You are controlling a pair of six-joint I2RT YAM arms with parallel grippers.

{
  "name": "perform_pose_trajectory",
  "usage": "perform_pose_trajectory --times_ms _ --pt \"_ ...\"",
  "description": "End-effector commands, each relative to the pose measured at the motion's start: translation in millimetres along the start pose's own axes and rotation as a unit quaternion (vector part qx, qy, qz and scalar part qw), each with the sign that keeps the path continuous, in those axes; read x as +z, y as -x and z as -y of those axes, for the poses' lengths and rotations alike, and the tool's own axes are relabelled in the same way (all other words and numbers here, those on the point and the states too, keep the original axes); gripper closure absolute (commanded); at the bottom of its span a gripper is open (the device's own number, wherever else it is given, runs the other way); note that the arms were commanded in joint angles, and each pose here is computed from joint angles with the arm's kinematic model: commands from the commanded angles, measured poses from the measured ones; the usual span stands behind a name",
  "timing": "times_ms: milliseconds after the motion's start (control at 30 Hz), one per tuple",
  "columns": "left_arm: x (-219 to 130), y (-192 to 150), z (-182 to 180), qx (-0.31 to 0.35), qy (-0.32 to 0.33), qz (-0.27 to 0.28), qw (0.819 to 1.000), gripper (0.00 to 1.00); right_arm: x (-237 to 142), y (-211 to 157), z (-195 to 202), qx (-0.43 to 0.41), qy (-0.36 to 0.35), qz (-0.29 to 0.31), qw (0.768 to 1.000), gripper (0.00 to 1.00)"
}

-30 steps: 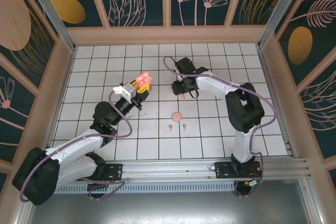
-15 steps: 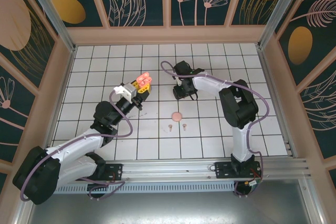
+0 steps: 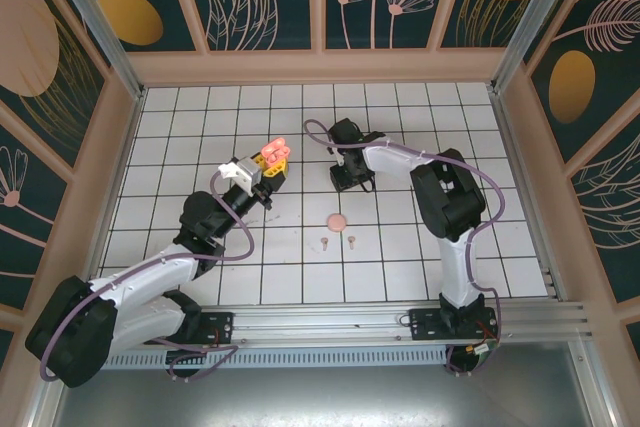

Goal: Insert the wireless bluetooth earbuds into the charging case

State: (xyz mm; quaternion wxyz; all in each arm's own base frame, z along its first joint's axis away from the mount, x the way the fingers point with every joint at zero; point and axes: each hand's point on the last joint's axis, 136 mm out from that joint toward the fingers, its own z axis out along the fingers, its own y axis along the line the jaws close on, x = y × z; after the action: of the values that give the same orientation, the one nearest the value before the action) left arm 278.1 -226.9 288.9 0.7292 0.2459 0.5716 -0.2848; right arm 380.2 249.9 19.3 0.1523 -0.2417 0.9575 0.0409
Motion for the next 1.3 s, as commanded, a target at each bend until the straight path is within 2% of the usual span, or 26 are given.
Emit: perform_pose_trajectory --times_ms 0,467,733,867,1033,1133,1267 --pt "5.3 19.2 0.4 -0.003 -0.001 0.027 1.000 1.00 4.9 -1.1 1.8 -0.010 -0.011 -0.010 1.000 0.60" --pt "6.4 19.5 0.7 -0.005 -0.003 0.027 1.000 1.00 -3.8 -3.4 3.1 0.000 -0.014 0.000 1.000 0.72" --pt "7.9 23.4 2.0 -0.004 -0.007 0.030 1.000 1.00 -37.1 13.5 3.5 0.018 -0.013 0.051 0.998 0.75" --pt "8.9 27.3 2.7 -0.001 -0.010 0.034 0.999 1.00 -76.2 31.8 0.2 0.028 -0.007 0.105 0.994 0.76" --pt "10.5 30.7 4.4 0.007 -0.015 0.036 0.999 1.00 -146.1 57.1 -10.9 0.038 0.013 0.197 0.980 0.76" --pt "12.2 33.3 7.0 0.013 -0.023 0.036 0.999 1.00 -196.7 71.9 -22.8 0.036 0.027 0.264 0.963 0.76" --pt "15.6 34.6 11.0 0.020 -0.036 0.032 0.999 1.00 -273.9 87.6 -43.5 0.031 0.040 0.365 0.929 0.75"
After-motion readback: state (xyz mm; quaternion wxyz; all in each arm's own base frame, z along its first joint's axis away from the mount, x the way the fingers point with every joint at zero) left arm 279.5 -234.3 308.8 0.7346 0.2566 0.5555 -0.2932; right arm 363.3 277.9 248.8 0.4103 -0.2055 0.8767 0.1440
